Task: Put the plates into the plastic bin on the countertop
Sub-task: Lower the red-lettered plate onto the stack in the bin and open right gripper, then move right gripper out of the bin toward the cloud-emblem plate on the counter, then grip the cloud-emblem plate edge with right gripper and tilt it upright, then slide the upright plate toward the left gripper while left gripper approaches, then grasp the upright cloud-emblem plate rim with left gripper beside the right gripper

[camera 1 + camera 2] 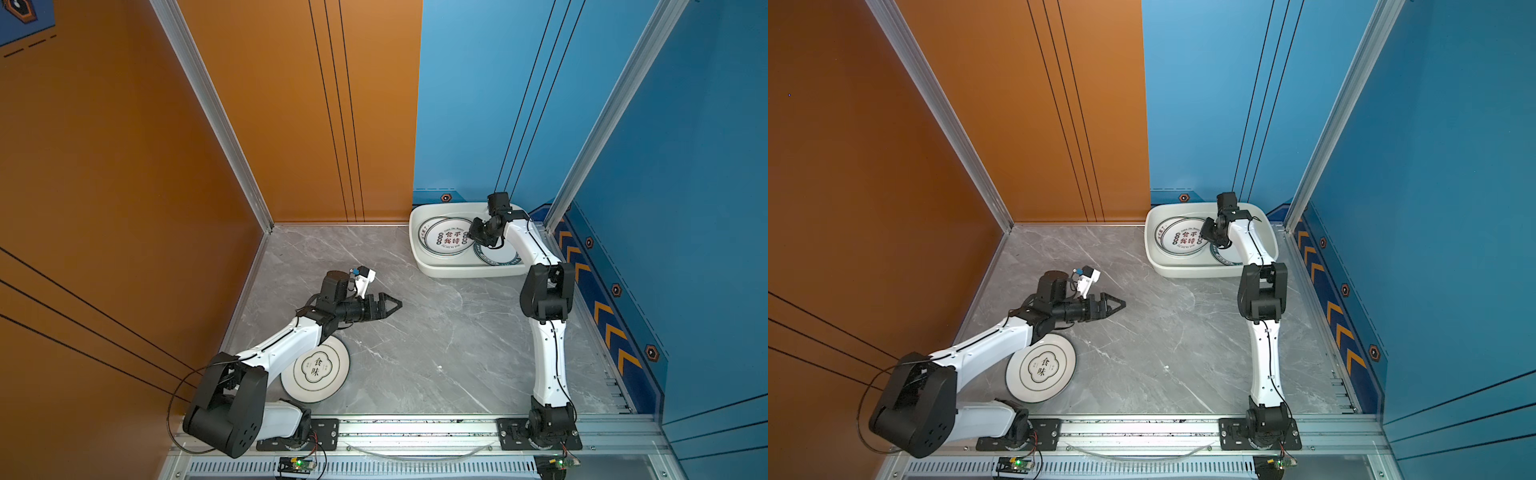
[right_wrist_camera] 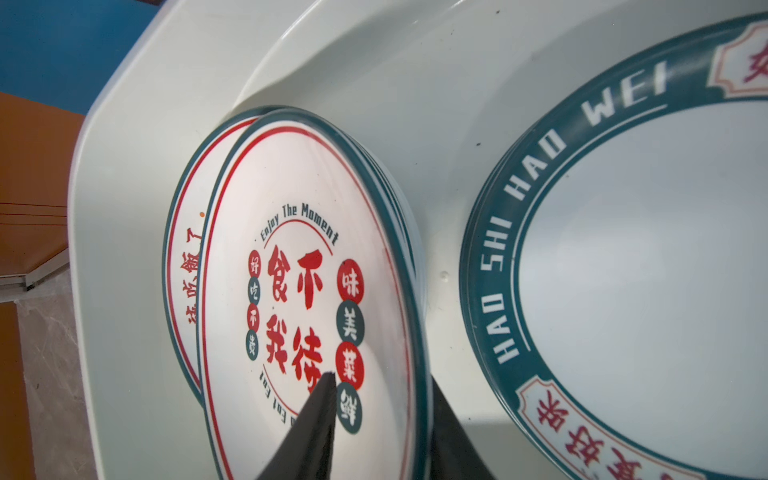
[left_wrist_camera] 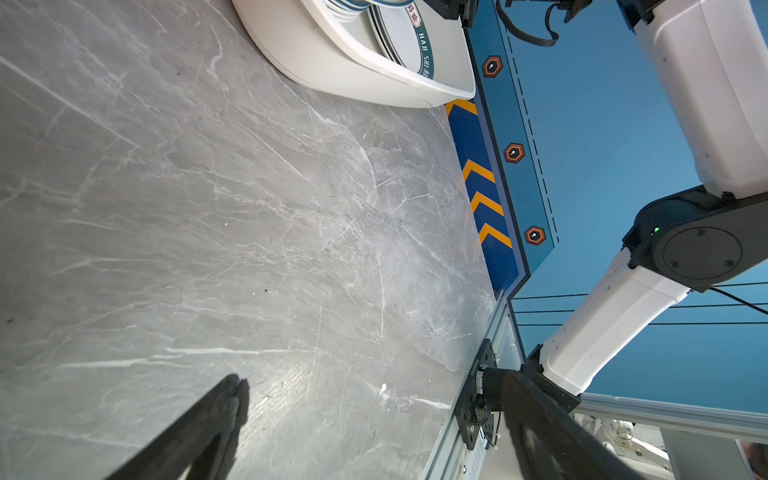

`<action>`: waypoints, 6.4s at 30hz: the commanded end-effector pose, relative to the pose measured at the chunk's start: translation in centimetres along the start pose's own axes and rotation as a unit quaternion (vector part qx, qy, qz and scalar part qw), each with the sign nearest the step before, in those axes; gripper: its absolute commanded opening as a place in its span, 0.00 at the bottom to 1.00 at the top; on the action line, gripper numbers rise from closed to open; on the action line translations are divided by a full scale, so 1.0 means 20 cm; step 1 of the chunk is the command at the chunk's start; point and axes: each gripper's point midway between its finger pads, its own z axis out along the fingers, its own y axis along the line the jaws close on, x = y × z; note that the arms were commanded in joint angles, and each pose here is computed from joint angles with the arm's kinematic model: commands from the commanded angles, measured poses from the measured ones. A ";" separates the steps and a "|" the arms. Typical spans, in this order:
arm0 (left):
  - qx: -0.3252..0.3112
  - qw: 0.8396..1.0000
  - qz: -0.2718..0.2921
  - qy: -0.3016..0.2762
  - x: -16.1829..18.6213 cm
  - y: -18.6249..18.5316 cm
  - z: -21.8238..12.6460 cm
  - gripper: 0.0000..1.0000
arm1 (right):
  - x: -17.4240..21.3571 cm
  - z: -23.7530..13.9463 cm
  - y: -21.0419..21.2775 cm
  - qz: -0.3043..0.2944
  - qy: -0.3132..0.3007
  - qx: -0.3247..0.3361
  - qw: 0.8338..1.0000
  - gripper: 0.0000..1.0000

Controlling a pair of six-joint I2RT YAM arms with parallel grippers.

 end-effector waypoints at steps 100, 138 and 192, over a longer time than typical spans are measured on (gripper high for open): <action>-0.162 0.938 -0.147 -0.269 -0.34 0.56 -0.87 0.98 | 2.75 -0.12 1.10 -0.190 0.335 -0.286 0.877 0.10; -0.043 0.981 -0.027 -0.190 -0.31 0.17 -0.45 0.98 | 1.33 -0.91 0.48 -0.126 0.116 -0.257 0.951 0.00; 0.137 0.989 -0.015 -0.045 -0.20 -0.13 0.10 0.11 | 1.35 -0.72 0.59 -0.082 0.161 -0.349 0.919 0.00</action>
